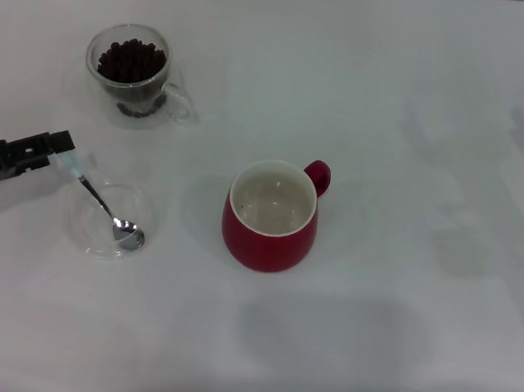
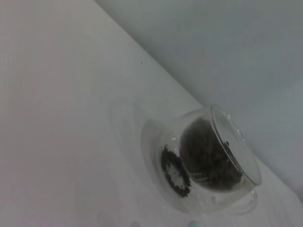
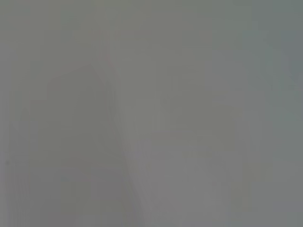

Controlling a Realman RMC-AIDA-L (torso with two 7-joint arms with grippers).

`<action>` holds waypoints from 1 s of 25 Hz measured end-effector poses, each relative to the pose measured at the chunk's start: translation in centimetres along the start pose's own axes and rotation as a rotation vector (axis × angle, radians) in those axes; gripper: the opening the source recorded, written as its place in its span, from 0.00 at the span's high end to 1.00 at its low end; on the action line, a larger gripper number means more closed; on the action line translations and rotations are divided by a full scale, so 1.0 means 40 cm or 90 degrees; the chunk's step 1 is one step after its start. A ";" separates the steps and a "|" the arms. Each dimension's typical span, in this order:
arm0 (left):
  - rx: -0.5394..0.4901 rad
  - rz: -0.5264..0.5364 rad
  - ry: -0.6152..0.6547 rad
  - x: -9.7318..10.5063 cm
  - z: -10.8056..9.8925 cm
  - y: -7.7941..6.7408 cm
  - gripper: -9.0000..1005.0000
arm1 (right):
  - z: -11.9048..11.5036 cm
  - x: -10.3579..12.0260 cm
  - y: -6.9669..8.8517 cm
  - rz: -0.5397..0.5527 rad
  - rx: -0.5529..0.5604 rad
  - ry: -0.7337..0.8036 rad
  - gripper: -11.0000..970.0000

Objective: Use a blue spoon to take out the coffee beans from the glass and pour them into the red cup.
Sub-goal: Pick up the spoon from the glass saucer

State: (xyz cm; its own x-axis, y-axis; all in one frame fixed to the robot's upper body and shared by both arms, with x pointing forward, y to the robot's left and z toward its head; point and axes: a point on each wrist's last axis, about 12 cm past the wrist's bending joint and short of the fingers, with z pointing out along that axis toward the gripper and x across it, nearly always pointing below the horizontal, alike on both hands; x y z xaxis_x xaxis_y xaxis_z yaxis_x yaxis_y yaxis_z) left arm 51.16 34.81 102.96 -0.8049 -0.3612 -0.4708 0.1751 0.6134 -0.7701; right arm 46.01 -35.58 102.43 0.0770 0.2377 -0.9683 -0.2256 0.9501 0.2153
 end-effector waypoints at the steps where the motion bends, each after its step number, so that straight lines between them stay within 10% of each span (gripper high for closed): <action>1: -0.004 0.002 0.004 -0.002 0.004 0.000 0.22 | -0.002 0.001 0.000 0.000 0.001 0.001 0.11; 25: -0.040 0.025 0.026 -0.027 0.084 -0.020 0.22 | 0.004 -0.003 0.000 0.002 0.003 -0.007 0.11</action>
State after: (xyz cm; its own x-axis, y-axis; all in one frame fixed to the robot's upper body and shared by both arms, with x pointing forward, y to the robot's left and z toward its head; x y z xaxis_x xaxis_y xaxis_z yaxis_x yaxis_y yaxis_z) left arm 53.78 32.35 102.62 -0.8205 -0.3082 -0.4815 0.1721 0.6700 -0.7221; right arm 46.18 -35.57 102.56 0.0871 0.2424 -0.9663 -0.2205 0.9506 0.2186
